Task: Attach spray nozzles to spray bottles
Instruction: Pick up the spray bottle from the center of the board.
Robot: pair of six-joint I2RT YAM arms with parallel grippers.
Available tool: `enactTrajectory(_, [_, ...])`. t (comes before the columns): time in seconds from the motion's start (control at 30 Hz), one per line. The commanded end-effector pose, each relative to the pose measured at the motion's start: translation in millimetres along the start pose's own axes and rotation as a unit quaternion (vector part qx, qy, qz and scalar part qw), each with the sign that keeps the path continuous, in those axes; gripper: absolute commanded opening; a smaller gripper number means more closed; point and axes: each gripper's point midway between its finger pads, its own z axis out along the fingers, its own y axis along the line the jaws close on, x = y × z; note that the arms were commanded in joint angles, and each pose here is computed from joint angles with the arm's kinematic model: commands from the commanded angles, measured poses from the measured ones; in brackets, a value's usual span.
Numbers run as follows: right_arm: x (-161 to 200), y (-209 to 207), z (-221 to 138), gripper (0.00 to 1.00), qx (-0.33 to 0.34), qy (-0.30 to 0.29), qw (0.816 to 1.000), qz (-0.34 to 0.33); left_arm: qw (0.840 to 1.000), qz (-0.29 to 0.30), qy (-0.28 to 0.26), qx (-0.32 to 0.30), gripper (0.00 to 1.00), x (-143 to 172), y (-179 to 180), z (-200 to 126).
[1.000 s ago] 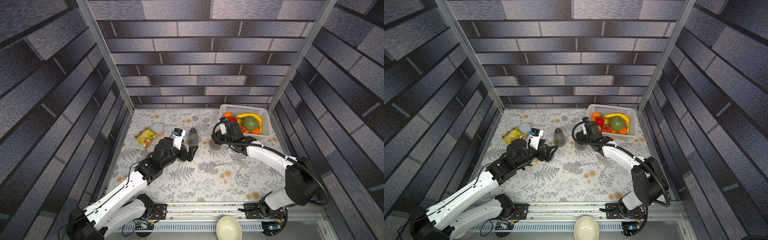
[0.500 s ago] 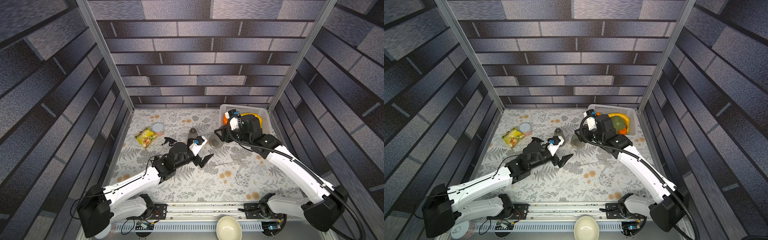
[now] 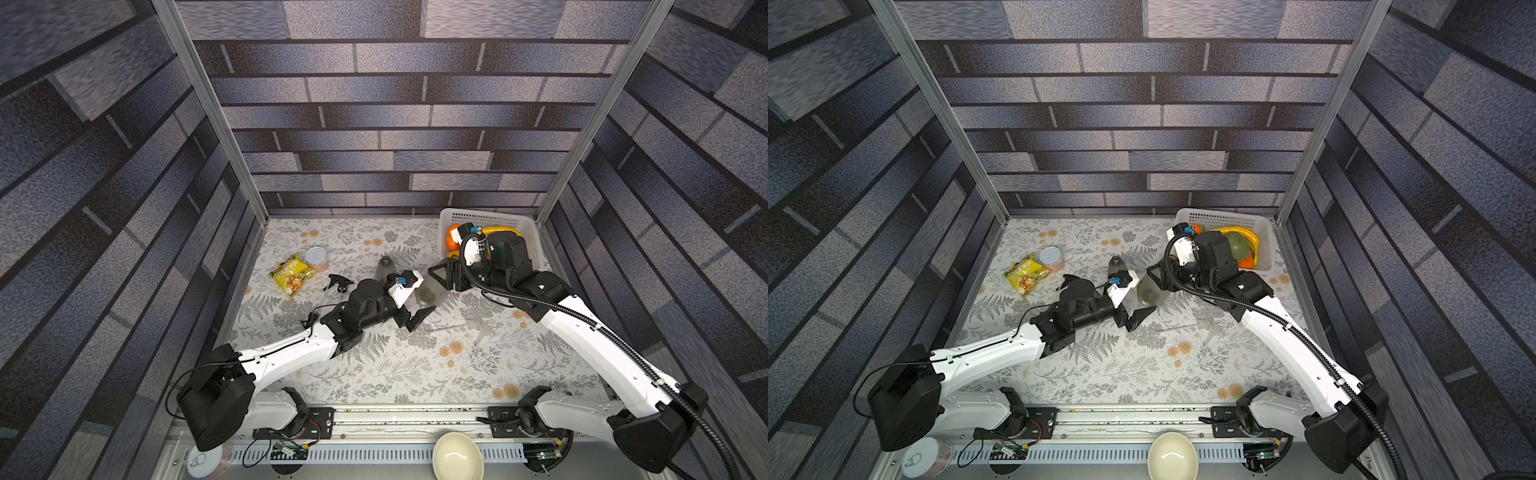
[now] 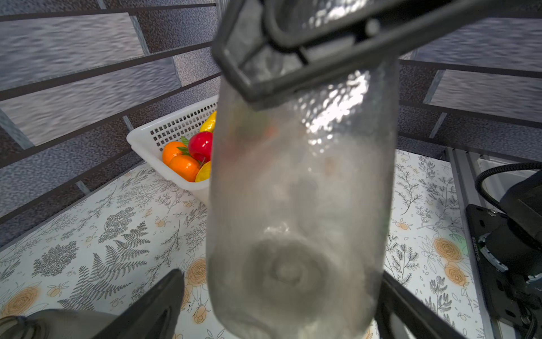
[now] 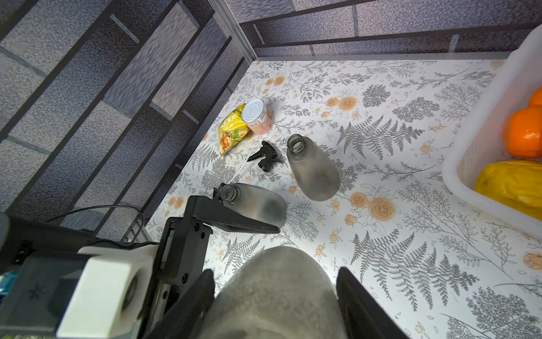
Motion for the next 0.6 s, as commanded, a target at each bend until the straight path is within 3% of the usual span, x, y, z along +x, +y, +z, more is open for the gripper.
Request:
enactTrajectory(0.0, [-6.6, 17.6, -6.9, 0.66, -0.033, -0.004, 0.999, 0.011, 0.999, 0.009, -0.041, 0.011, 1.0, -24.7, -4.2, 4.2])
enactTrajectory(0.4, [-3.1, 24.9, -3.5, 0.65, -0.057, 0.012, 0.998, 0.033, 0.997, 0.02, -0.071, 0.006, 1.0, -30.3, -5.4, 10.5])
enactTrajectory(0.57, [-2.6, 24.8, -1.5, 0.66, -0.059, 0.012, 0.997, 0.039, 0.996, 0.021, -0.082, -0.003, 0.93, -31.3, -4.4, 7.0])
